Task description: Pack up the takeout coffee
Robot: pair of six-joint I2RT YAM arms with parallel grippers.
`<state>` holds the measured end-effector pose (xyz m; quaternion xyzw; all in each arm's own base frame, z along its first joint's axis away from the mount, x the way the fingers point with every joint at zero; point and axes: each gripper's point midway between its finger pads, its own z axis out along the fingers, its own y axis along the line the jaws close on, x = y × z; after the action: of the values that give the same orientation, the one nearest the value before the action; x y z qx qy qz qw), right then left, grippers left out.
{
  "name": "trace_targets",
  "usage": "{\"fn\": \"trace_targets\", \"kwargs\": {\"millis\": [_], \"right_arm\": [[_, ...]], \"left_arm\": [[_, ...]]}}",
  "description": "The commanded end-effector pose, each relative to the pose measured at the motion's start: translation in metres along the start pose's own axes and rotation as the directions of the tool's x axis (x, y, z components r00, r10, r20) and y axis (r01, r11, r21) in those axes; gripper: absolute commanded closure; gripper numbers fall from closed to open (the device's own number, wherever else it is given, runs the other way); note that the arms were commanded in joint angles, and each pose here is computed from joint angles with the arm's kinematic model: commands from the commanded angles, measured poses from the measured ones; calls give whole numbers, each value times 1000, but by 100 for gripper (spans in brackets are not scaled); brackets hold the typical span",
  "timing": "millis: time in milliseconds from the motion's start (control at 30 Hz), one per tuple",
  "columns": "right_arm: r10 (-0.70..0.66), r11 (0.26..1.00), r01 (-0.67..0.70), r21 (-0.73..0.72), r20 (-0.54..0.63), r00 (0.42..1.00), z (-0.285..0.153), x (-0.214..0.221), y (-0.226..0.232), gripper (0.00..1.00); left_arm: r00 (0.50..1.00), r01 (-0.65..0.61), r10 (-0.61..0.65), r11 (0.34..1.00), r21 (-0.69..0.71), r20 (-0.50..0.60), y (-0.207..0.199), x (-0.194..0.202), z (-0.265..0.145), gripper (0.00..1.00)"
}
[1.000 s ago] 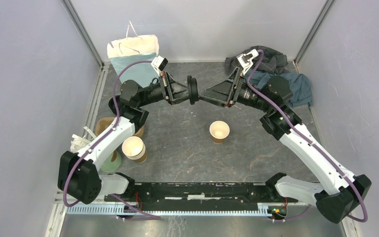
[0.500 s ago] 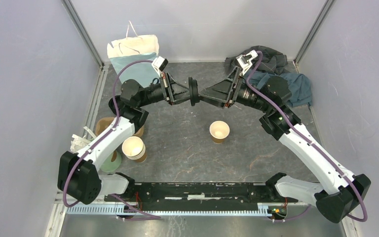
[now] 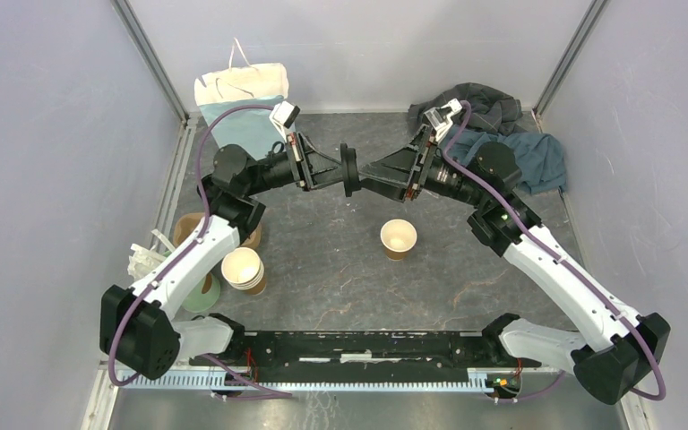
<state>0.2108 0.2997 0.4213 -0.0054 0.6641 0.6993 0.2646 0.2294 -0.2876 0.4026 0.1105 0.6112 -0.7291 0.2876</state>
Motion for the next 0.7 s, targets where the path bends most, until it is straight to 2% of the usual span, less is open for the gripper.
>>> {"fn": "trace_targets", "kwargs": {"millis": [0, 300, 433, 667], "right_arm": [[-8, 995, 8, -104, 1, 1000, 3, -1, 28, 2], [13, 993, -12, -118, 7, 1000, 6, -2, 29, 2], [34, 993, -32, -117, 9, 999, 5, -1, 26, 6], [33, 993, -32, -110, 6, 999, 6, -1, 25, 8]], "left_arm": [[991, -132, 132, 991, 15, 4, -17, -5, 0, 98], [989, -151, 151, 989, 10, 2, -16, -4, -1, 98], [985, -170, 170, 985, 12, 1, -17, -2, -2, 98], [981, -192, 192, 981, 14, 2, -20, -2, -2, 98]]}}
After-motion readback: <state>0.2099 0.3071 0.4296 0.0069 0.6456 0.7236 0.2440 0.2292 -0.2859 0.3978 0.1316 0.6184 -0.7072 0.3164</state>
